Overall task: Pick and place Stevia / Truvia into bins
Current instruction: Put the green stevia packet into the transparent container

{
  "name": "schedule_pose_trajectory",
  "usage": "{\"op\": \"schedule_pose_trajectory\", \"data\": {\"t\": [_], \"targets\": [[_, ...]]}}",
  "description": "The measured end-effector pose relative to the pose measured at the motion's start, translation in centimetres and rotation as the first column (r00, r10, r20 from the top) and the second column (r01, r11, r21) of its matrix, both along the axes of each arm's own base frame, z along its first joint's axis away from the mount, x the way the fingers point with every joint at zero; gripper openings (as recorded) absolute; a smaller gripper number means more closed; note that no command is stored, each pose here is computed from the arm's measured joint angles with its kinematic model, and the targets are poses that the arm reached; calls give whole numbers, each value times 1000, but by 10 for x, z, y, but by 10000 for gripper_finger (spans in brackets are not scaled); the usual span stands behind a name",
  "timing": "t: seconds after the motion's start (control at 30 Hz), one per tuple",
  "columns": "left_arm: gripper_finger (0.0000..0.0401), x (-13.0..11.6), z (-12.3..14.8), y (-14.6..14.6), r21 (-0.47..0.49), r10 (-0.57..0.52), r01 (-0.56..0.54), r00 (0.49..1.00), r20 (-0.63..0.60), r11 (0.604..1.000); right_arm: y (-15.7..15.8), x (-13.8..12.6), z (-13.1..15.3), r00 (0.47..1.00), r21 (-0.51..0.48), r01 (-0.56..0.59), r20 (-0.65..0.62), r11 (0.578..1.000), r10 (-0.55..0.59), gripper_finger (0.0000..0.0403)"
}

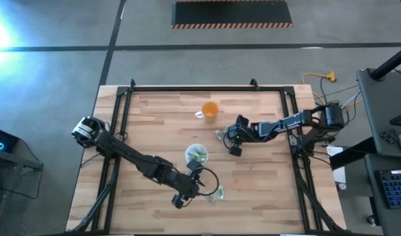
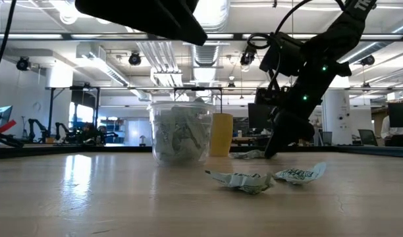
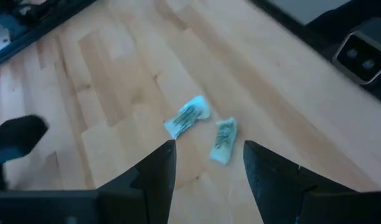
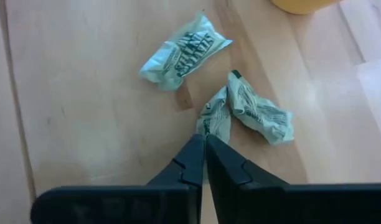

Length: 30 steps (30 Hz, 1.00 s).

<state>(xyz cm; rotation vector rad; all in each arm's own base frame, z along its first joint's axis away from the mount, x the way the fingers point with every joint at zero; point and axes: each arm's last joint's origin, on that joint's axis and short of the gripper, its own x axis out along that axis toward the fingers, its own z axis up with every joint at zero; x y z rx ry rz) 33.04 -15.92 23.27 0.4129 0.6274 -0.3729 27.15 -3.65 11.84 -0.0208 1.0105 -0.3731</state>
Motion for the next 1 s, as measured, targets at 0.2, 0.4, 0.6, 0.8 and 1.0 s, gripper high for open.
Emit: {"op": "schedule_pose_trajectory", "data": {"t": [0.2,0.4,0.6,0.8,1.0], "targets": [[171,10,-21,-9,-60,-99,99,995,16,993,1,-1,12,999,-1,5,50,1000,-5,9],[171,26,-50,-15,-42,-108,108,994,-20,993,8,-9,35,994,10,-4,107,1000,3,9],[171,38,-70,-10,-13,-91,91,995,-49,996,19,-17,67,972,5,-54,229,999,51,8],[171,46,-83,-6,-14,-76,75,996,-44,997,25,-16,88,921,-17,-125,369,992,122,8],[171,46,-85,-6,-24,-71,70,996,-44,997,28,1,91,835,-46,-255,493,966,244,8]]}}
